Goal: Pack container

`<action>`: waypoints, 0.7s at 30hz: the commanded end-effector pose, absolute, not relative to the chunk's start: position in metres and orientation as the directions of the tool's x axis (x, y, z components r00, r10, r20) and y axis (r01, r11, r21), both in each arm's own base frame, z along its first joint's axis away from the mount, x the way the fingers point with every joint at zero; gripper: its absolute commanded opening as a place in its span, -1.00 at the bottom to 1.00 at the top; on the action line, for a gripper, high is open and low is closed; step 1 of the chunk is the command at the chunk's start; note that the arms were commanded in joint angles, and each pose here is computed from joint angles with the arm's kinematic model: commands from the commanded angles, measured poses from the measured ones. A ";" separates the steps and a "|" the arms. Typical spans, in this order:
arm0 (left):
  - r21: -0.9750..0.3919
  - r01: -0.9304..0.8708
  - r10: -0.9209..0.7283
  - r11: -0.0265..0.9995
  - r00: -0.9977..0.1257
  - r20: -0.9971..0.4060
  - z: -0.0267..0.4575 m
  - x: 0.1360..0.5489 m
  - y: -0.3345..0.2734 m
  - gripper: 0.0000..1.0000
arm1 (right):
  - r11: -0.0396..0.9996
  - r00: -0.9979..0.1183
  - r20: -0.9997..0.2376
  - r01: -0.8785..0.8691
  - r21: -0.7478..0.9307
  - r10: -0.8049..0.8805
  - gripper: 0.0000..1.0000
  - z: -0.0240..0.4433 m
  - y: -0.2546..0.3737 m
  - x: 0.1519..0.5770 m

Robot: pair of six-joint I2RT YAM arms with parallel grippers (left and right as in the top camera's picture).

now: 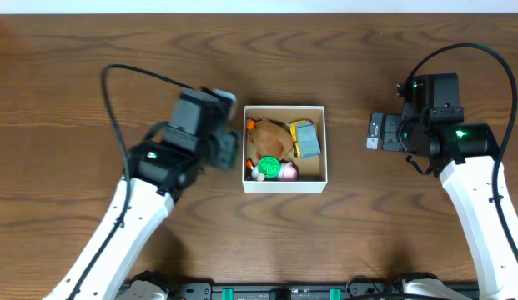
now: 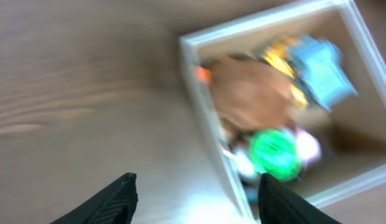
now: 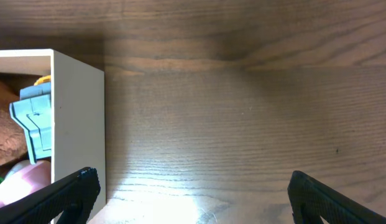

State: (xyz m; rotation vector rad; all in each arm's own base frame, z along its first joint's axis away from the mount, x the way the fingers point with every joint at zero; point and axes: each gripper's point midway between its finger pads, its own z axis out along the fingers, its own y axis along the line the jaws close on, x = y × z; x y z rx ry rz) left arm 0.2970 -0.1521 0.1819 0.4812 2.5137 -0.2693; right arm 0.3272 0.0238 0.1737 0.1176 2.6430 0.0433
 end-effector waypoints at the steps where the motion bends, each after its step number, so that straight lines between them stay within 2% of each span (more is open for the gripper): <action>1: -0.116 0.462 0.345 0.879 -0.785 -0.515 0.172 0.277 -0.175 0.21 | 0.998 -0.881 -0.468 0.056 0.040 0.068 0.99 0.172 0.026 0.326; 7: -0.128 0.525 0.443 0.842 -0.807 -0.391 0.131 0.248 -0.206 0.22 | 0.998 -0.881 -0.467 0.056 0.040 0.068 0.98 0.171 0.026 0.326; 14: -0.113 0.564 0.523 0.818 -0.811 -0.261 0.087 0.236 -0.222 0.22 | 0.998 -0.887 -0.457 0.057 0.038 0.068 0.99 0.170 0.025 0.323; 21: -0.109 0.561 0.528 0.821 -0.817 -0.230 0.077 0.235 -0.221 0.22 | 0.998 -0.890 -0.450 0.065 0.023 0.068 0.99 0.169 0.022 0.322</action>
